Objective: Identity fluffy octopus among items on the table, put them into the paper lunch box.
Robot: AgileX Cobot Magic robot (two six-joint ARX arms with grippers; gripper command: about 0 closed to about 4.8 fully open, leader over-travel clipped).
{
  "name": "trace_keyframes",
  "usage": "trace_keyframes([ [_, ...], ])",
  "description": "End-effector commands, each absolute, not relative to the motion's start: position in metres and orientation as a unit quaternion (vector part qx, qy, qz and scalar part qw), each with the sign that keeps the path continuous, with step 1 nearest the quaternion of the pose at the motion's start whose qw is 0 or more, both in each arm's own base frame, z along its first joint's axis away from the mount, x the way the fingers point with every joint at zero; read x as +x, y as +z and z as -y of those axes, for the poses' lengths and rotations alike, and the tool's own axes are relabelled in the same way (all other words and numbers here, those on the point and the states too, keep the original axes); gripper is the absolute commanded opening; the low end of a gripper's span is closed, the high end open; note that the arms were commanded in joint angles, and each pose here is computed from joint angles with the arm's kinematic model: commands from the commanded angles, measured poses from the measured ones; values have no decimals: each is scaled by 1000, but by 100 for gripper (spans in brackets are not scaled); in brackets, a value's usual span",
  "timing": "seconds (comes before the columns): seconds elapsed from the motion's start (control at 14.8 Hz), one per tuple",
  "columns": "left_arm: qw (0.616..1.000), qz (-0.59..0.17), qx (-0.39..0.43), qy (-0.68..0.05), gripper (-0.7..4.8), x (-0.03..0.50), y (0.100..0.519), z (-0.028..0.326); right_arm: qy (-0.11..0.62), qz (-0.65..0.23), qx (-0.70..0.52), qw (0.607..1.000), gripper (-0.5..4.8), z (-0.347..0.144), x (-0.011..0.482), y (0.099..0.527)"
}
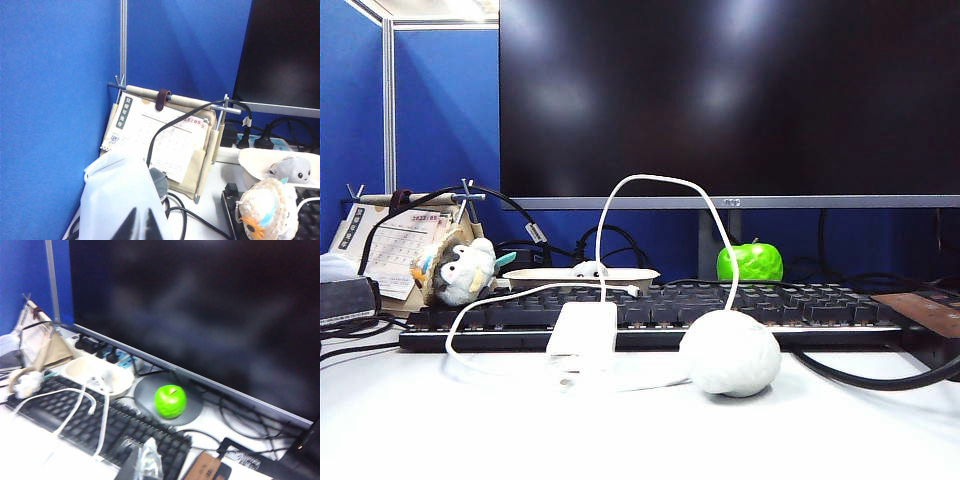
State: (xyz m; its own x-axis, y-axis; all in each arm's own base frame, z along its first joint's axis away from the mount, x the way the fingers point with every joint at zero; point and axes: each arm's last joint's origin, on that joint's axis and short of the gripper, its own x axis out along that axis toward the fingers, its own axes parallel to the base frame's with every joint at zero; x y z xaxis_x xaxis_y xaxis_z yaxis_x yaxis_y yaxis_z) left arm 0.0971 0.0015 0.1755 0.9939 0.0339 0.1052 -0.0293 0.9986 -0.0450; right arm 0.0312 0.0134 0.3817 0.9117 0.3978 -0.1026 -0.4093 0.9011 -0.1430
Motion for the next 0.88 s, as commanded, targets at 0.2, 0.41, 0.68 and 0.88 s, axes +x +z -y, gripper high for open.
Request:
trace_keyframes([
  [0.2,998,57,-22,13,25,97,176,-1,185,44,-64,980,-6,-23,62,338],
  [0.41,998,57,-22,13,25,97,176,-1,179,98,-47,978,-6,-22,63,302],
  [0.68,998,57,-22,13,25,97,176,-1,145,104,-45,983,-6,-19,70,264],
  [0.88,998,57,-22,13,25,97,176,-1,109,63,-41,991,-6,-15,81,238],
])
